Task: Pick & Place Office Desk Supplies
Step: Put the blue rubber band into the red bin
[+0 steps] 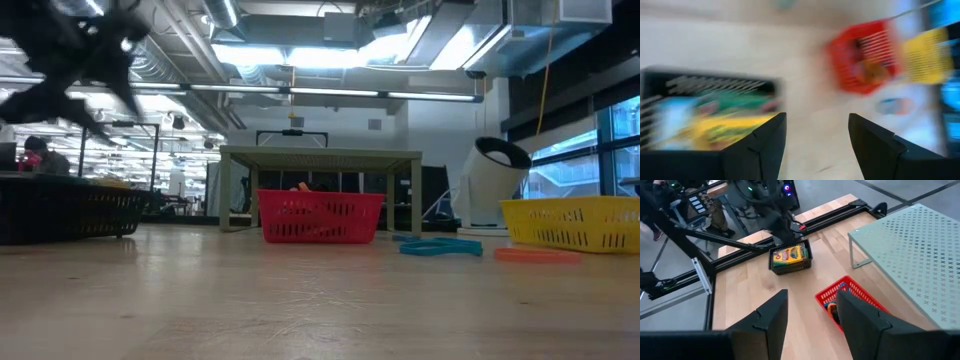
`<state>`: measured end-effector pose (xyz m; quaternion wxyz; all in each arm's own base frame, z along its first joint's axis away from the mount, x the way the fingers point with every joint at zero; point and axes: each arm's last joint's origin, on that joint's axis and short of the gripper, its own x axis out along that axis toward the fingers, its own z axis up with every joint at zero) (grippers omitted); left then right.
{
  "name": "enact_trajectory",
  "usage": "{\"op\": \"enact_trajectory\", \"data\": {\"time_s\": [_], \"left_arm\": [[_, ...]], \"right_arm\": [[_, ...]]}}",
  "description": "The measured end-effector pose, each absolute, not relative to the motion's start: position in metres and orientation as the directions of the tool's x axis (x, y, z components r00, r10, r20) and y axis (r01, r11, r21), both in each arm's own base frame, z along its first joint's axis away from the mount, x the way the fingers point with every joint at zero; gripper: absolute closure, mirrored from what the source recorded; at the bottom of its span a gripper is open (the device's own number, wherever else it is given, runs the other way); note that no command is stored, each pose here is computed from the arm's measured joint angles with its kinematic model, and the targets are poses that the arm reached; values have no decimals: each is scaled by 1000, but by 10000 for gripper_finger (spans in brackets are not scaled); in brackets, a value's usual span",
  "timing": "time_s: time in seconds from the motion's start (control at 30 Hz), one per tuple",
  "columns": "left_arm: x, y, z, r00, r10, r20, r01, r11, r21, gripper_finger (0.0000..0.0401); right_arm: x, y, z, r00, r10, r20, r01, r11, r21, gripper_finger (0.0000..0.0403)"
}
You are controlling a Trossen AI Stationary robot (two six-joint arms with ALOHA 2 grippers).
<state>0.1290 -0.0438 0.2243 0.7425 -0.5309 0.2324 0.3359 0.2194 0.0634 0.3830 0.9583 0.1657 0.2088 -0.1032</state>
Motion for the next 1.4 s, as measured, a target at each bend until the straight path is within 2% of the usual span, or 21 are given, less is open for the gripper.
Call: {"op": "enact_trajectory", "data": {"time_s": [0.2, 0.33, 0.47, 0.63, 0.8, 0.97, 1.17, 1.27, 1.4], "left_arm": [[148, -45, 254, 859, 308, -409, -505, 379, -775, 192], [163, -42, 275, 929, 289, -232, -354, 509, -785, 204], [178, -38, 301, 956, 253, -146, -278, 630, -725, 226], [207, -33, 323, 972, 162, -168, -232, 757, -611, 248], [234, -27, 328, 976, 59, -209, -165, 828, -536, 253], [244, -22, 307, 934, -13, -357, -182, 842, -507, 251], [244, -19, 300, 908, -19, -419, -191, 871, -452, 254], [244, -17, 300, 907, -12, -420, -172, 901, -398, 258], [244, -14, 298, 898, -5, -440, -172, 916, -362, 263]], "right_arm": [[221, 58, 383, 887, -152, -437, 284, 924, 256, 234], [221, 54, 381, 878, -140, -457, 281, 925, 256, 234], [222, 51, 372, 834, -149, -531, 310, 923, 227, 233], [235, 52, 350, 740, -154, -654, 362, 912, 195, 233], [258, 59, 325, 662, -133, -738, 384, 905, 181, 233], [270, 63, 288, 485, -167, -858, 404, 913, 51, 233], [272, 69, 243, 339, -102, -935, 367, 930, 31, 233], [273, 71, 225, 315, -68, -947, 351, 935, 50, 233], [277, 74, 209, 342, -15, -940, 307, 947, 97, 234]]}}
